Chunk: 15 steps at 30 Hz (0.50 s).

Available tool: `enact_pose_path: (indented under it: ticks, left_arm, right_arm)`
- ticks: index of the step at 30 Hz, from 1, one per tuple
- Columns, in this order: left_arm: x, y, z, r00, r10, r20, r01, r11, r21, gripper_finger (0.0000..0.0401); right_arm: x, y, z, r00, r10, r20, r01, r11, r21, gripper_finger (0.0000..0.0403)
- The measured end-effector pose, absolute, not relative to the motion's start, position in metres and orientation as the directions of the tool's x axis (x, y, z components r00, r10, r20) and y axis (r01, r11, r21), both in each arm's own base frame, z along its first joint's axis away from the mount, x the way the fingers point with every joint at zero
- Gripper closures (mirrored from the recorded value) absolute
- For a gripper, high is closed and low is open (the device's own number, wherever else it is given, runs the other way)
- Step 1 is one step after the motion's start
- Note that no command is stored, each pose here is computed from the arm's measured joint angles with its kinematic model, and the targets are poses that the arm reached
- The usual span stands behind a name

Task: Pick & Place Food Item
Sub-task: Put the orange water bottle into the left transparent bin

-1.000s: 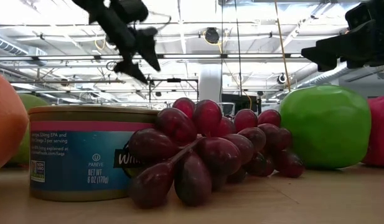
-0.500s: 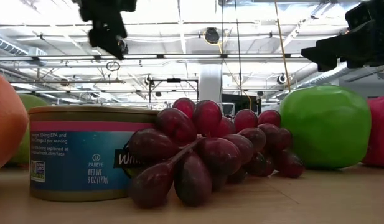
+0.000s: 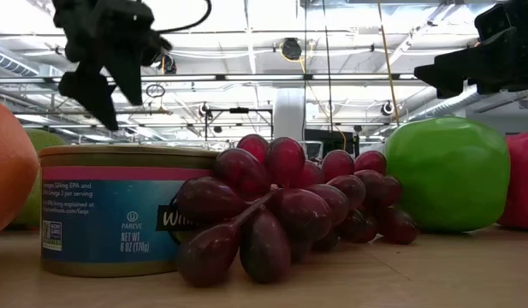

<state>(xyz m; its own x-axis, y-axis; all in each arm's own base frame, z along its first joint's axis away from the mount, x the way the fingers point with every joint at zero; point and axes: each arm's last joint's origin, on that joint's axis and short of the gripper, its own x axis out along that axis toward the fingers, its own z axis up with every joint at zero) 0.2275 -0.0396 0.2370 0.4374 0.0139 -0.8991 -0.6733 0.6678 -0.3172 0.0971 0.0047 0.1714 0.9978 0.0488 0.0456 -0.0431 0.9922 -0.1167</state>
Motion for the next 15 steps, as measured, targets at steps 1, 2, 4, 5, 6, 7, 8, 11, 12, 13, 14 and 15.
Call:
enact_pose_path:
  ticks: [1,2,4,5,6,7,8,11,12,13,14,15]
  left_arm:
    - [0.227,-0.039,0.234,0.428,0.014,-0.904,-0.679,0.666,-0.311,0.004]
    - [0.226,-0.039,0.231,0.417,0.015,-0.909,-0.683,0.665,-0.302,0.0039]
    - [0.226,-0.039,0.224,0.392,0.019,-0.92,-0.691,0.667,-0.281,0.0039]
    - [0.226,-0.039,0.22,0.378,0.019,-0.926,-0.696,0.665,-0.271,0.0038]
    - [0.226,-0.04,0.216,0.362,0.017,-0.932,-0.702,0.663,-0.26,0.0038]
    - [0.227,-0.04,0.212,0.343,0.014,-0.939,-0.709,0.659,-0.25,0.0038]
    - [0.227,-0.041,0.208,0.324,0.01,-0.946,-0.715,0.657,-0.238,0.0038]
    - [0.231,-0.044,0.198,0.288,-0.003,-0.958,-0.718,0.662,-0.218,0.0038]
    - [0.233,-0.044,0.195,0.279,-0.002,-0.96,-0.717,0.664,-0.21,0.0038]
    - [0.235,-0.045,0.192,0.27,0.0,-0.963,-0.717,0.667,-0.201,0.0038]
    - [0.236,-0.046,0.189,0.259,0.002,-0.966,-0.716,0.672,-0.191,0.0038]
    - [0.237,-0.046,0.186,0.244,0.005,-0.97,-0.715,0.677,-0.176,0.0038]
  right_arm:
    - [0.097,0.005,0.171,0.998,0.049,0.046,-0.043,0.992,-0.117,0.0183]
    - [0.097,0.005,0.171,0.998,0.049,0.045,-0.043,0.992,-0.117,0.0183]
    - [0.097,0.005,0.171,0.998,0.049,0.046,-0.043,0.992,-0.117,0.0183]
    - [0.097,0.005,0.171,0.998,0.049,0.045,-0.043,0.992,-0.117,0.0183]
    - [0.097,0.005,0.171,0.998,0.048,0.046,-0.043,0.992,-0.117,0.0183]
    - [0.097,0.005,0.171,0.998,0.049,0.046,-0.043,0.992,-0.117,0.0183]
    - [0.097,0.005,0.171,0.998,0.049,0.045,-0.043,0.992,-0.117,0.0183]
    - [0.097,0.005,0.171,0.998,0.049,0.046,-0.043,0.992,-0.117,0.0183]
    - [0.097,0.005,0.171,0.998,0.049,0.045,-0.043,0.992,-0.117,0.0183]
    - [0.097,0.005,0.171,0.998,0.049,0.045,-0.043,0.992,-0.117,0.0183]
    - [0.097,0.005,0.171,0.998,0.049,0.046,-0.043,0.992,-0.117,0.0183]
    - [0.097,0.005,0.171,0.998,0.049,0.045,-0.043,0.992,-0.117,0.0183]
